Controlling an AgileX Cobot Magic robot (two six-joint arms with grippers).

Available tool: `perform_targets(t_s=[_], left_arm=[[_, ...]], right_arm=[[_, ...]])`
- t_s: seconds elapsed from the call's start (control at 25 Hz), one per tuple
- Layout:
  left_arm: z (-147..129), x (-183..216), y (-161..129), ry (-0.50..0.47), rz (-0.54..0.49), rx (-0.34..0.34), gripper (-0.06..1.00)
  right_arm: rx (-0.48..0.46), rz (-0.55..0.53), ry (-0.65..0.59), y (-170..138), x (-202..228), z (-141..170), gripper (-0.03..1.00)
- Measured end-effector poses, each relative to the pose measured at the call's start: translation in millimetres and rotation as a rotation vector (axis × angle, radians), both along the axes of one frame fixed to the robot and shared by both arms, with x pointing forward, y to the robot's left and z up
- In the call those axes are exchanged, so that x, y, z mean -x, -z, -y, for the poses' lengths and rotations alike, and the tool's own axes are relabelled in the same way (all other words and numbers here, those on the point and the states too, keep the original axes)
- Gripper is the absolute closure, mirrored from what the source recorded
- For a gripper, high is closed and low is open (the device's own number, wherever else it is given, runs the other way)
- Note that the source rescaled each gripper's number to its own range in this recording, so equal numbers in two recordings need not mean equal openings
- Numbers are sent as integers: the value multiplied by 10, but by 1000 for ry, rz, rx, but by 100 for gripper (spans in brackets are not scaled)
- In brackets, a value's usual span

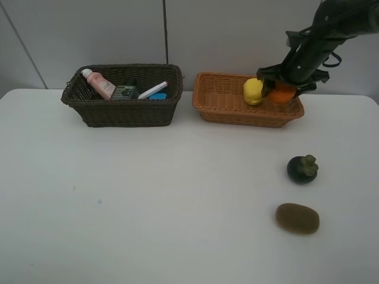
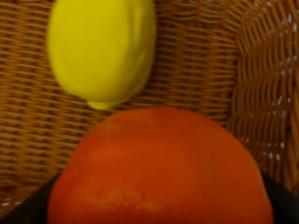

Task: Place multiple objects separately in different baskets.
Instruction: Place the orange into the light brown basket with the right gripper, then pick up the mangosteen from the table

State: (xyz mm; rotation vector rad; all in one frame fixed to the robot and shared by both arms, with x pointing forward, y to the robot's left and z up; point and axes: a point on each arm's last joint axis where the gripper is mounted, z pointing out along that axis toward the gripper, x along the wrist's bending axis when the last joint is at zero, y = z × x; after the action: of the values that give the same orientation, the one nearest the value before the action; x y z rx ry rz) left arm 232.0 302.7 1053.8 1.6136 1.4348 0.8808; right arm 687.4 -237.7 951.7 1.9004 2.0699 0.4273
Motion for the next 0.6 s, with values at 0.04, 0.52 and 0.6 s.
perform_targets(t_s=[0.04,0.52,0.6], left_arm=[[0,0,0,0,0,0,-6],[0,0,0,0,0,0,-6],[0,0,0,0,0,0,-6]], right_arm=[[2,-10,12,47,-12,53,24],[13,-121,42,-37,103,149,-2],[14,-175,49,-130,188,156,-3]])
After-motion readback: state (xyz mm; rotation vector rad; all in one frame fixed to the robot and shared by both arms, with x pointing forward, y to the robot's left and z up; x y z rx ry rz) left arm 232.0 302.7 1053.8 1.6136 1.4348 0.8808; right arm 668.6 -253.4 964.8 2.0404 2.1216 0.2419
